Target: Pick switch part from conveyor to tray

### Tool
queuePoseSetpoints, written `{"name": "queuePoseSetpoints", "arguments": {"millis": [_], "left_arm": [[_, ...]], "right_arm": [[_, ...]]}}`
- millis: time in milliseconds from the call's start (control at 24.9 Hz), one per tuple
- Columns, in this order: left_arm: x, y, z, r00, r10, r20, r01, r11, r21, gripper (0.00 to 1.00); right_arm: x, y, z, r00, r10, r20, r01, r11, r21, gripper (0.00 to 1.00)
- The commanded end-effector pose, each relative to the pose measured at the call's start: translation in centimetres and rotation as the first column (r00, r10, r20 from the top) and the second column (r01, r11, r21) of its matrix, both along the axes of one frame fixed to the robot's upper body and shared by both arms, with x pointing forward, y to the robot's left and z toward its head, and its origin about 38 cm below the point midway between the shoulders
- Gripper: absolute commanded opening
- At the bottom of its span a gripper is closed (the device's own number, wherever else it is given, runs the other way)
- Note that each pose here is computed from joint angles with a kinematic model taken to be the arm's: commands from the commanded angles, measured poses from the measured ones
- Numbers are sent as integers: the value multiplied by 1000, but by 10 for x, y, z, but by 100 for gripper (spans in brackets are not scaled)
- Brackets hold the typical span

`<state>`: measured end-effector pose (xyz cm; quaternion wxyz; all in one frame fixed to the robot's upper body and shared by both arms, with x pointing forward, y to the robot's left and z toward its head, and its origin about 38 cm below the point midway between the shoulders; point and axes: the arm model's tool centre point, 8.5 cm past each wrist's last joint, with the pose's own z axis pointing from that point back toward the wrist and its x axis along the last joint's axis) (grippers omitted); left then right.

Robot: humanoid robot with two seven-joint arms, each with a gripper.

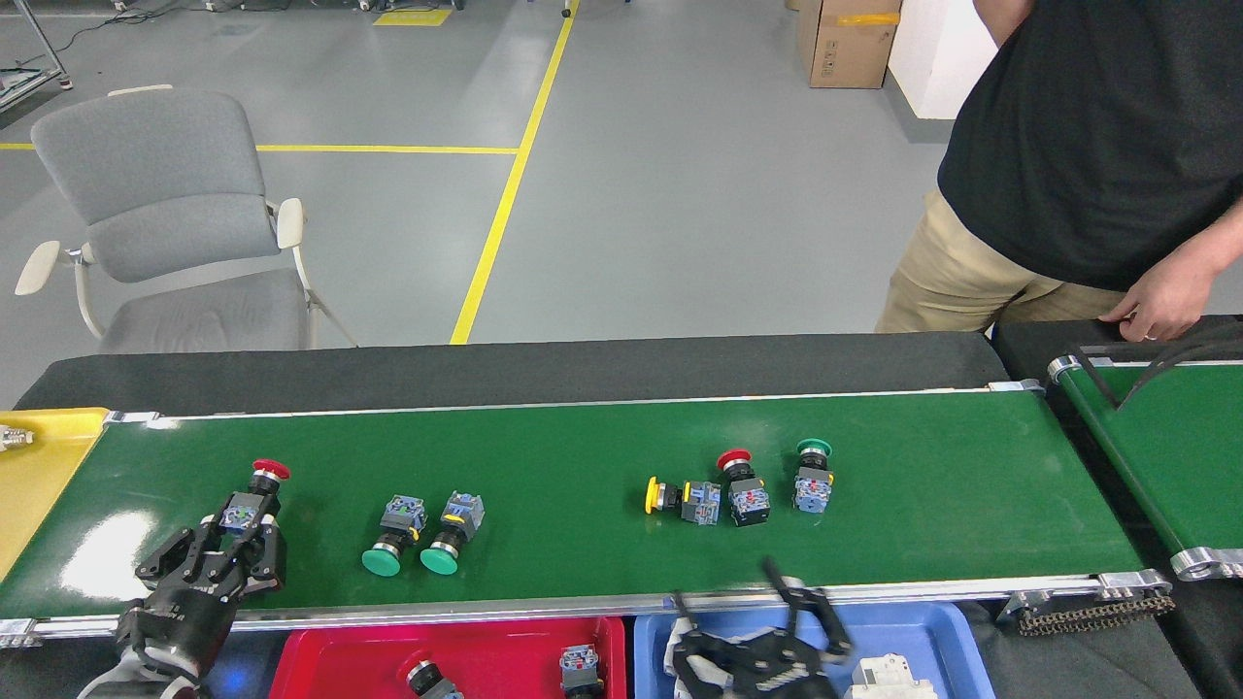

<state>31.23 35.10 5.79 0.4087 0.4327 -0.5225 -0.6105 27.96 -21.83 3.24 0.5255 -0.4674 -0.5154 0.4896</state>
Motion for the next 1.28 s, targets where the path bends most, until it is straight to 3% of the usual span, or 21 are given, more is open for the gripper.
{"name": "queuePoseSetpoints", "arguments": {"millis": [0, 40, 80, 120, 201, 241, 361, 481, 602, 762, 1003, 1043, 1083, 1163, 1244], "left_arm": [[-24, -25, 10, 992, -123, 17, 123, 992, -1, 19], [-35, -36, 8, 986, -168, 9, 168, 986, -11, 22], [-50, -59, 4, 969, -246, -5, 246, 969, -39, 36], [-60, -74, 0, 957, -289, -13, 288, 956, -60, 51], [-75, -95, -12, 953, -302, -38, 296, 948, -116, 93], [-78, -101, -15, 954, -297, -46, 289, 948, -131, 98], [-78, -108, -17, 956, -288, -47, 279, 950, -141, 99], [-69, -97, -15, 980, -196, -38, 190, 974, -123, 99], [-59, -69, -12, 1000, 20, -23, -21, 996, -83, 99], [-60, -16, -11, 963, 268, -5, -268, 963, -14, 99], [-51, -3, -10, 964, 265, -3, -265, 964, 6, 99], [-46, -2, -9, 969, 245, 0, -245, 969, 10, 99], [-42, -1, -9, 973, 232, 0, -232, 973, 9, 99], [-24, 2, -11, 974, 225, 1, -225, 974, 3, 99], [-7, 11, -15, 973, 229, -9, -229, 973, 9, 99]], "right_arm": [[4, -13, 8, 999, -28, 36, 27, 999, 23, 99], [5, -14, 8, 999, -31, 37, 30, 999, 31, 99], [6, -14, 9, 999, -31, 37, 29, 999, 36, 99], [6, -14, 9, 999, -31, 38, 29, 999, 36, 99], [6, -14, 9, 999, -28, 35, 27, 999, 35, 99], [7, -14, 9, 999, -24, 35, 23, 999, 32, 99], [15, -11, 14, 999, -12, 38, 11, 999, 32, 99], [45, 3, 22, 997, 70, 27, -70, 997, 12, 99], [81, 26, 22, 983, 182, -23, -182, 983, -8, 99], [114, 70, 16, 950, 295, -100, -299, 954, -31, 99], [146, 127, 16, 932, 337, -135, -338, 941, 22, 97], [152, 135, 16, 930, 338, -142, -338, 941, 25, 89], [157, 139, 18, 928, 343, -143, -344, 939, 17, 75], [161, 145, 22, 921, 362, -141, -367, 930, -7, 37], [161, 146, 21, 916, 372, -152, -380, 925, -20, 20]]}}
